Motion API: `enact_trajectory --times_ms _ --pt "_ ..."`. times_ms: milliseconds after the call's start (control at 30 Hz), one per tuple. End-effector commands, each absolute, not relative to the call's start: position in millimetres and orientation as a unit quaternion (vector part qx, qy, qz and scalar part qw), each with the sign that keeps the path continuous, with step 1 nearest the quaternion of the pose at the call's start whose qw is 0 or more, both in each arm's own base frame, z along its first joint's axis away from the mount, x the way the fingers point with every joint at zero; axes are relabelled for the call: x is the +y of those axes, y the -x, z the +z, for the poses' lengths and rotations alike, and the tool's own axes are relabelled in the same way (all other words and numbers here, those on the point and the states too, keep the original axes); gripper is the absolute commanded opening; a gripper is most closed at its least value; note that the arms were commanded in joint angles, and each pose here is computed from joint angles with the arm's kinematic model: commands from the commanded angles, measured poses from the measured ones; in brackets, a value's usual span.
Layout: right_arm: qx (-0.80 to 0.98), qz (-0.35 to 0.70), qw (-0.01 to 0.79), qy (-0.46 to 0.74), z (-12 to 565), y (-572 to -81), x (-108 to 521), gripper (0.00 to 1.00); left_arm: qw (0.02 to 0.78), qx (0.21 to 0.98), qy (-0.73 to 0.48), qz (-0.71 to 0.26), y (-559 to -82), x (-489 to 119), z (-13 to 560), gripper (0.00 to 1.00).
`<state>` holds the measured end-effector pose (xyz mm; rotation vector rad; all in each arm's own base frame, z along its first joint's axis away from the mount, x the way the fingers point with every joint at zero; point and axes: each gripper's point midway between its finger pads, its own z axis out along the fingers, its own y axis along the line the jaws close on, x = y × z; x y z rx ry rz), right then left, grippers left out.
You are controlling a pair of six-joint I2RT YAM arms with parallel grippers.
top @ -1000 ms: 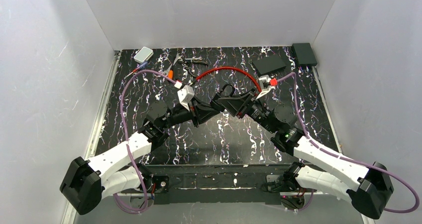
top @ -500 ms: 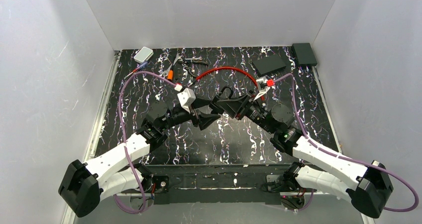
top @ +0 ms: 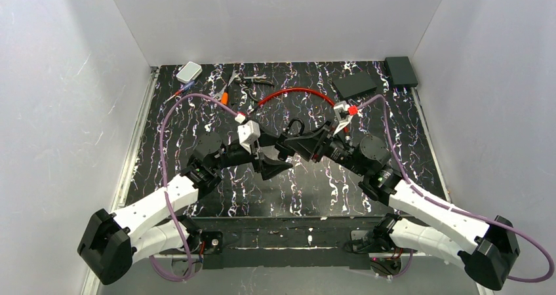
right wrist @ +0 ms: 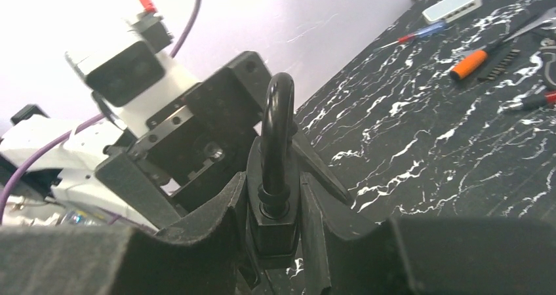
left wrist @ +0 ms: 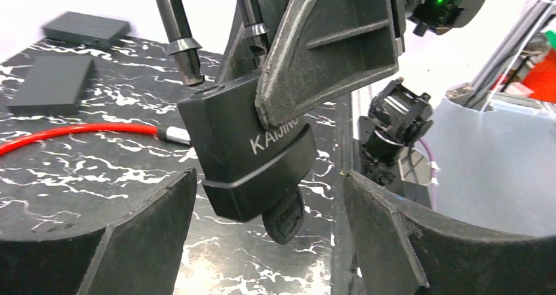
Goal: Unlock with the key
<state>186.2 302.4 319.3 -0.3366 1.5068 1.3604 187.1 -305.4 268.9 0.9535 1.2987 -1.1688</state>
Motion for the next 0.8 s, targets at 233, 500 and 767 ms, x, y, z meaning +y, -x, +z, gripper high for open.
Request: enact_trajectory --times_ms 233,500,767 --pt "0.498 0.615 0.548 0.27 394.7 -143.7 310.4 0.01 0.518 0.509 -0.417 -0.546 -164.9 -310.4 293.9 0.65" --pt "0.513 0.583 0.566 0.278 383.9 -151.4 307.6 0.01 0.517 0.512 -0.401 -0.557 -165.0 -310.1 298.0 0.49" --pt "0.517 0.566 0.57 0.296 380.0 -152.1 308.0 0.01 0.506 0.514 -0.397 -0.568 -164.0 -312.4 298.1 0.09"
